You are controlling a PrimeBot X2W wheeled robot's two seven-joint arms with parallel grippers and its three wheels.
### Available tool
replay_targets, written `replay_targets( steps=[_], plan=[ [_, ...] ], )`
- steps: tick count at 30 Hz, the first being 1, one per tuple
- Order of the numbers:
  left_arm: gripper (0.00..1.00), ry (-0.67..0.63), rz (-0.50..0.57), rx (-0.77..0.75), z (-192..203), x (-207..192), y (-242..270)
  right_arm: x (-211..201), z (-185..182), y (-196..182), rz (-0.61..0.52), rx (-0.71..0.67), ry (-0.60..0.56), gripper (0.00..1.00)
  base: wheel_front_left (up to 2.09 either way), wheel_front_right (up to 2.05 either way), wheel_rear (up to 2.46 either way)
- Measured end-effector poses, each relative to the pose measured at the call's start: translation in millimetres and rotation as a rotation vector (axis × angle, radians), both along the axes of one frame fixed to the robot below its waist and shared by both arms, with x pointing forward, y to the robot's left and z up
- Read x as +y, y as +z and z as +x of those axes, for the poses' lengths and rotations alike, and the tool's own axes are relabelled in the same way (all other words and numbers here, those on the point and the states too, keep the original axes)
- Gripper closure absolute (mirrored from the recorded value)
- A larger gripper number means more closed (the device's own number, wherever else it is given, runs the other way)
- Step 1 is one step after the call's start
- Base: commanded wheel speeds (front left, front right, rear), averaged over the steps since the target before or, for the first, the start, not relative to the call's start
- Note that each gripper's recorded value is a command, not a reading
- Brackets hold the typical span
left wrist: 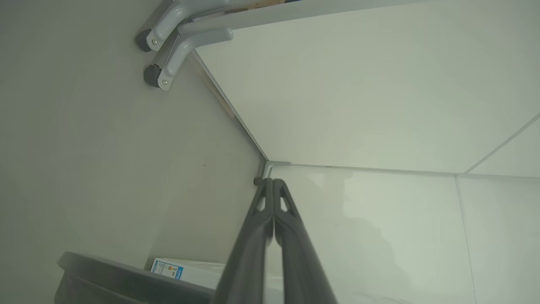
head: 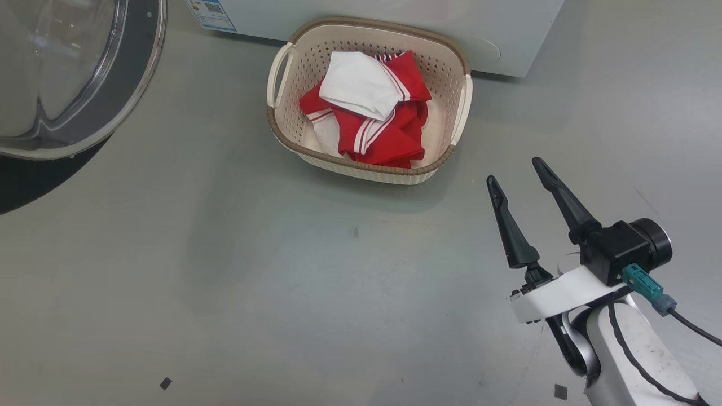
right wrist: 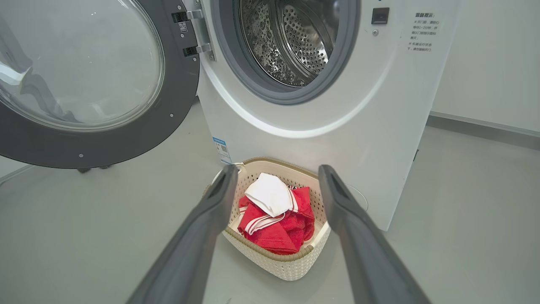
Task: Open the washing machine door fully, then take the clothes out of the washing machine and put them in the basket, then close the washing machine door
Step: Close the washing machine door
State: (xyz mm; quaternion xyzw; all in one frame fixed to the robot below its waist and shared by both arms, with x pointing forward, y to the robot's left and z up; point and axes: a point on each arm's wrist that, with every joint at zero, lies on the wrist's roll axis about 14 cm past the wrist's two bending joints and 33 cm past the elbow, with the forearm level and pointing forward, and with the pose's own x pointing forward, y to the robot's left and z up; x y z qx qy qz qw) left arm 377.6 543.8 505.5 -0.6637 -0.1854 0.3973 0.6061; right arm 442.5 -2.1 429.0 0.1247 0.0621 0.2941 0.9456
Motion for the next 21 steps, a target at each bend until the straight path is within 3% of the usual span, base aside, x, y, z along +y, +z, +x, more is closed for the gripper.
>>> replay_targets(
  steps=[16,21],
  plan=[
    [1.0,-0.199,0.002,0.073,38.1,-12.4,11.4,-3.1,-0.4,2.7,-0.003,-0.006,-0.008,0.0,0.0,0.0,0.0],
    [1.0,-0.314,0.017,0.113,53.2,-26.5,13.1,-3.4,-0.5,2.7,-0.002,-0.006,-0.011,0.0,0.0,0.0,0.0]
  ],
)
